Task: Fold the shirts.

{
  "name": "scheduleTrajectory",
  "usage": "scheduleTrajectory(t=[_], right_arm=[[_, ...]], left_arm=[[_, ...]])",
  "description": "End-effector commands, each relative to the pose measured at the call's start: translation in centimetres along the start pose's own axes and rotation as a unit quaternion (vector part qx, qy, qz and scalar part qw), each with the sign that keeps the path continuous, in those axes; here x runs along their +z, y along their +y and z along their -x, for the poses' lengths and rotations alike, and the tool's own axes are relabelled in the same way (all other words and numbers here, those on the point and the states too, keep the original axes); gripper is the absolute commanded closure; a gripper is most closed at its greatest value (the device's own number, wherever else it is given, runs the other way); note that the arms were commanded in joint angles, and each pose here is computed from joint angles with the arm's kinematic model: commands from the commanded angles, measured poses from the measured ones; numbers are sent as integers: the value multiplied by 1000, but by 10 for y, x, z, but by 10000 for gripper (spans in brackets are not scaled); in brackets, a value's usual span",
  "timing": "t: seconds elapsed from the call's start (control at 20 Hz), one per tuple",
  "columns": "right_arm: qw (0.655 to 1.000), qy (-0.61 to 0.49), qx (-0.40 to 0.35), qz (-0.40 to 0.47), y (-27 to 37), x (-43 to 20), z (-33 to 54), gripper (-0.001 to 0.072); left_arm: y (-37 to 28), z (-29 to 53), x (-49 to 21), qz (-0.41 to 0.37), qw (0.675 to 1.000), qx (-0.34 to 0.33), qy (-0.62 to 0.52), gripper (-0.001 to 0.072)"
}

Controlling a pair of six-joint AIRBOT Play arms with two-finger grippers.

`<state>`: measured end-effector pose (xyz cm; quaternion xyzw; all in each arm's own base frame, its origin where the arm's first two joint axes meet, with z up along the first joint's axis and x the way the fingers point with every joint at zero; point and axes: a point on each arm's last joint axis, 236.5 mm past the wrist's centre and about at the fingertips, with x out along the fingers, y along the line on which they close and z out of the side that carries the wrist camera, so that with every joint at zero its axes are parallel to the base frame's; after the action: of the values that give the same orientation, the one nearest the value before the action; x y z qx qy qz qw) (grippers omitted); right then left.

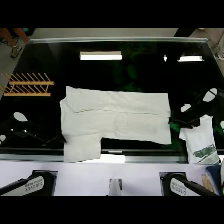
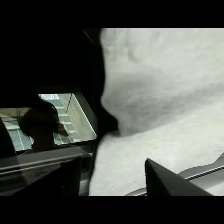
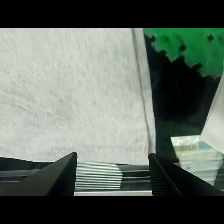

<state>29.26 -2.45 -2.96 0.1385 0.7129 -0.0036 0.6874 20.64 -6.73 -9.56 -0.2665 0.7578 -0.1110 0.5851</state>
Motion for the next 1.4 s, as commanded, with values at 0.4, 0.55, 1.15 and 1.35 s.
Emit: scheduleTrajectory(t=[0.4, 0.55, 1.15, 1.35], right_arm=[[999, 49, 6, -6, -1, -30, -19, 210], [995, 95, -4, -9, -11, -63, -51, 119], [997, 58, -11, -46, -21, -49, -90, 374], [998, 38, -8, -57, -19, -39, -90, 677]], left_arm=[[-18, -29, 26, -30, 997, 16, -66, 530], [-19, -27, 26, -34, 997, 15, -66, 667], [-30, -14, 19, -63, 995, 10, -75, 667], [-32, -11, 20, -74, 994, 10, -80, 668]])
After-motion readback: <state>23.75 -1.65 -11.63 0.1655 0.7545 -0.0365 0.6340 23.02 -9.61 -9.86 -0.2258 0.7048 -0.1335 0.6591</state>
